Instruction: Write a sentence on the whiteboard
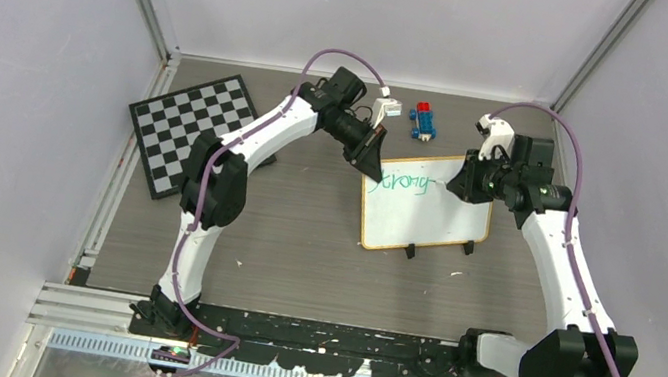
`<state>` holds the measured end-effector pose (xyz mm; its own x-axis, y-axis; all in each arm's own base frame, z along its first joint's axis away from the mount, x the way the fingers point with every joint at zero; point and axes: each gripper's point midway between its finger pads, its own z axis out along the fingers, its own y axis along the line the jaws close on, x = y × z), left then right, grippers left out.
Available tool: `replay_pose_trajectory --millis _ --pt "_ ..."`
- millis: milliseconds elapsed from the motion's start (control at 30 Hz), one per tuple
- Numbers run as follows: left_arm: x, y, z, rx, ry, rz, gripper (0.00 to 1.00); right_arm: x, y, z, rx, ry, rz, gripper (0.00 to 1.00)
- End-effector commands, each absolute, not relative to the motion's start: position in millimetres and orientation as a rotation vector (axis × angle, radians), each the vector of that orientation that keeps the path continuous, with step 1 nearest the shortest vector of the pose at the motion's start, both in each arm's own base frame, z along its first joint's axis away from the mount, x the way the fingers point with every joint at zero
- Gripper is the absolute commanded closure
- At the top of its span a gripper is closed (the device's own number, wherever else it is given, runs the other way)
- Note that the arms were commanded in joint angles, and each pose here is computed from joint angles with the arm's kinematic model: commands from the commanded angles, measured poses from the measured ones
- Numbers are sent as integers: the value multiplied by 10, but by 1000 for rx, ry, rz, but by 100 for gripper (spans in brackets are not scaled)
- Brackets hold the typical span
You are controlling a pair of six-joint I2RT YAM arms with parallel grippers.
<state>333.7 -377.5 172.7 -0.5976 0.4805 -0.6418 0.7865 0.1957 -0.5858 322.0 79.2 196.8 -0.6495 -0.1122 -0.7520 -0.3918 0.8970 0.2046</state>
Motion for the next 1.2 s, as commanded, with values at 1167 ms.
replay_pose_trajectory --millis 1167 --pt "3370 -3778 1723 1222 2128 -1312 100 3164 850 2007 -420 2234 483 100"
